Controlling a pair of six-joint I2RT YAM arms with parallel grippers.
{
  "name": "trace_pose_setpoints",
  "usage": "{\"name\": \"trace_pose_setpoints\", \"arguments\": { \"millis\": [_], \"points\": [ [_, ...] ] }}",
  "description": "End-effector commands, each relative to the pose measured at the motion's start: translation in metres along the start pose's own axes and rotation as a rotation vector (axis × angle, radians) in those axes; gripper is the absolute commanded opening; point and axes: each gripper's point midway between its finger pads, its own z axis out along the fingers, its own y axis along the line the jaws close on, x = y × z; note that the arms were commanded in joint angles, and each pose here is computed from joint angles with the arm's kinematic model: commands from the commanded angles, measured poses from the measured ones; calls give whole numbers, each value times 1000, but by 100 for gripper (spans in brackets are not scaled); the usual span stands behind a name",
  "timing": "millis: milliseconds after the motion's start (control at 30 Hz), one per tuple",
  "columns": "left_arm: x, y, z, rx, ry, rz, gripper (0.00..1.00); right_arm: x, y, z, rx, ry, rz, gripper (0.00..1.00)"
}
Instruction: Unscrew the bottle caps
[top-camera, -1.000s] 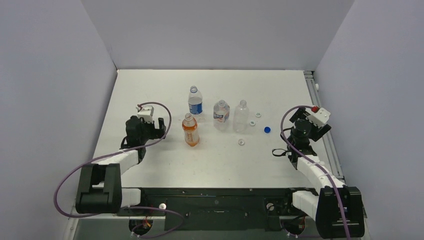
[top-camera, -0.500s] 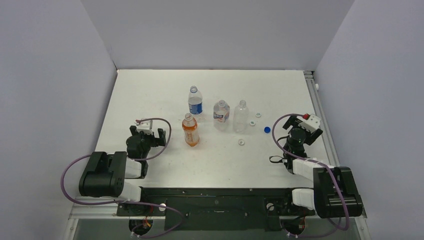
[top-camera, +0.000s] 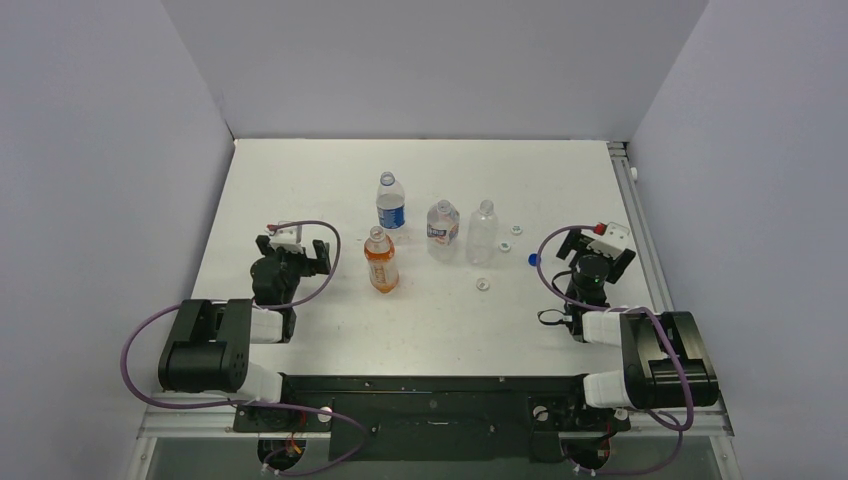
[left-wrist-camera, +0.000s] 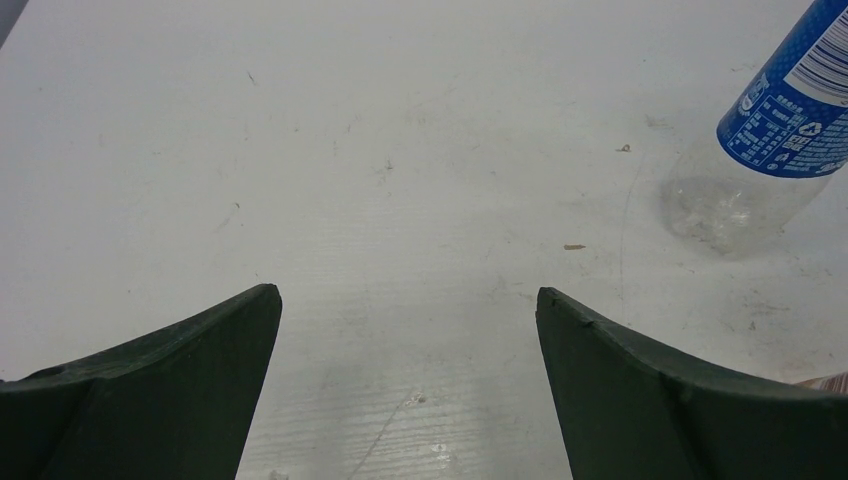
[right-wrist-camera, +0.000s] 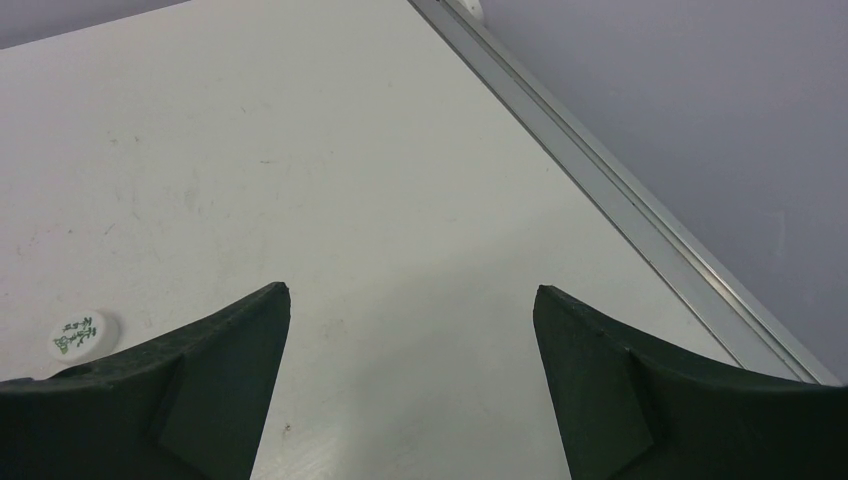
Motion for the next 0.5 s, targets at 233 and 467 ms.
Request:
{"name": "trace_pose_setpoints", "arguments": {
  "millis": [233,467],
  "points": [
    [-11,4,4,-16,-34,-6,97,-24,8,5,-30,-75,49,87],
    [-10,5,4,-20,-29,-4,97,-24,8,5,-30,-76,49,87]
  ]
}}
